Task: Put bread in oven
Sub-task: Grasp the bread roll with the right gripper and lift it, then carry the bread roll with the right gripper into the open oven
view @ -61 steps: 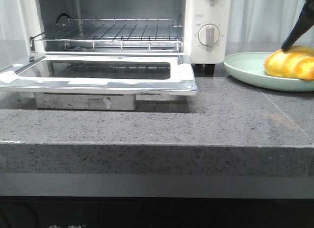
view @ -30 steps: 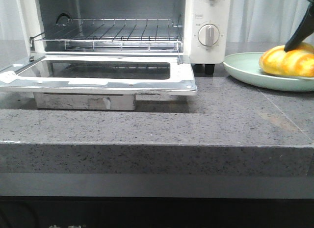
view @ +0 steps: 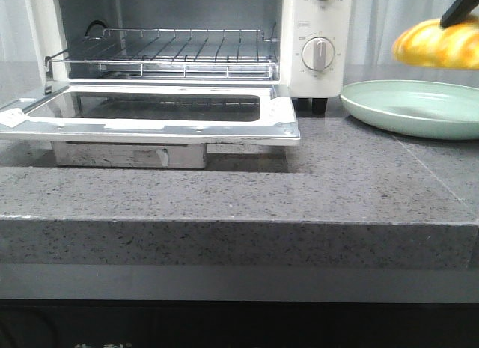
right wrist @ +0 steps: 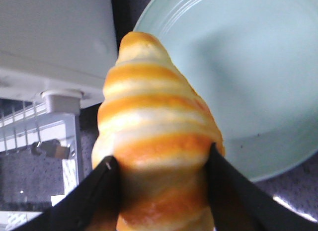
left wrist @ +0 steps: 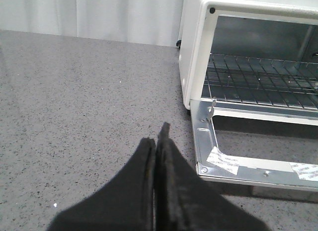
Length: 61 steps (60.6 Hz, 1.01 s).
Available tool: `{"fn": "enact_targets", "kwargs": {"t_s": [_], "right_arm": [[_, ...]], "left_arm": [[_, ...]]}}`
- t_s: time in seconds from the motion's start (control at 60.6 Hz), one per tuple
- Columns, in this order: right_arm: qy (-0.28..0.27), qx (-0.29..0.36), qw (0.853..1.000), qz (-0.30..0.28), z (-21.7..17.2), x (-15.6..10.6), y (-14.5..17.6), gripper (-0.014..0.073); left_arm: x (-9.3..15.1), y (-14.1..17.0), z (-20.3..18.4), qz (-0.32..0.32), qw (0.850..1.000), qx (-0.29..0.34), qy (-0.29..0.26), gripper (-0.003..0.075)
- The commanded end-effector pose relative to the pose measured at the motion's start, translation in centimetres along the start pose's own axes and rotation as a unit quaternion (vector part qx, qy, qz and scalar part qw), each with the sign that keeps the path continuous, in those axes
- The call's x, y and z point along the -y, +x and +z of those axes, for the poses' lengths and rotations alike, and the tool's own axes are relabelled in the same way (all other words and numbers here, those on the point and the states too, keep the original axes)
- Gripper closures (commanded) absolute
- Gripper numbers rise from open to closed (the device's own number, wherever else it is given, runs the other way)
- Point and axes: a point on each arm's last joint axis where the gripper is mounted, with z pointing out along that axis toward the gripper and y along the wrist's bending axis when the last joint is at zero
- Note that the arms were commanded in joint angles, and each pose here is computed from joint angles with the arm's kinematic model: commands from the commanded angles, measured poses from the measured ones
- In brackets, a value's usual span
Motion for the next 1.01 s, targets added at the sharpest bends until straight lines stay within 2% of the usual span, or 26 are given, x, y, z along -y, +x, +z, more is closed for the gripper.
{"fn": "enact_targets", "kwargs": {"t_s": [0.0,0.099,0.214,0.33,0.445,0.594,0.726,0.99], "right_arm": [[-0.034,0.046,0.998,-0.017,-3.2,-1.4,1.5,0.0523],[-0.063,0.049,0.996,-0.028,-4.5,-2.1,4.3,0.0523],[-0.126,0.033,0.991,-0.033,-5.2,-3.7,7.3,0.0523],[-0.191,0.008,0.980,-0.056,-4.8,-6.5,9.5,0.0523],[-0.234,0.013,0.970,-0.070,-3.7,-9.2,11.1,0.0523],[-0.245,0.045,0.965,-0.079,-0.6,-12.4,12.3,0.0516],[-0.233,0.081,0.966,-0.072,2.9,-15.1,11.2,0.0516],[-0.210,0.109,0.970,-0.060,8.0,-17.3,8.8,0.0516]], "left_arm": [[0.0,-1.4,-0.2,-0.009,0.999,0.044,-0.002,0.0741],[0.0,-1.4,-0.2,-0.009,0.999,0.044,-0.002,0.0741],[0.0,-1.4,-0.2,-0.009,0.999,0.044,-0.002,0.0741],[0.0,-1.4,-0.2,-0.009,0.999,0.044,-0.002,0.0741],[0.0,-1.4,-0.2,-0.009,0.999,0.044,-0.002,0.0741],[0.0,-1.4,-0.2,-0.009,0.999,0.044,-0.002,0.0741],[0.0,-1.4,-0.2,-0.009,0.999,0.044,-0.002,0.0741],[0.0,-1.4,-0.2,-0.009,0.999,0.044,-0.002,0.0741]]}}
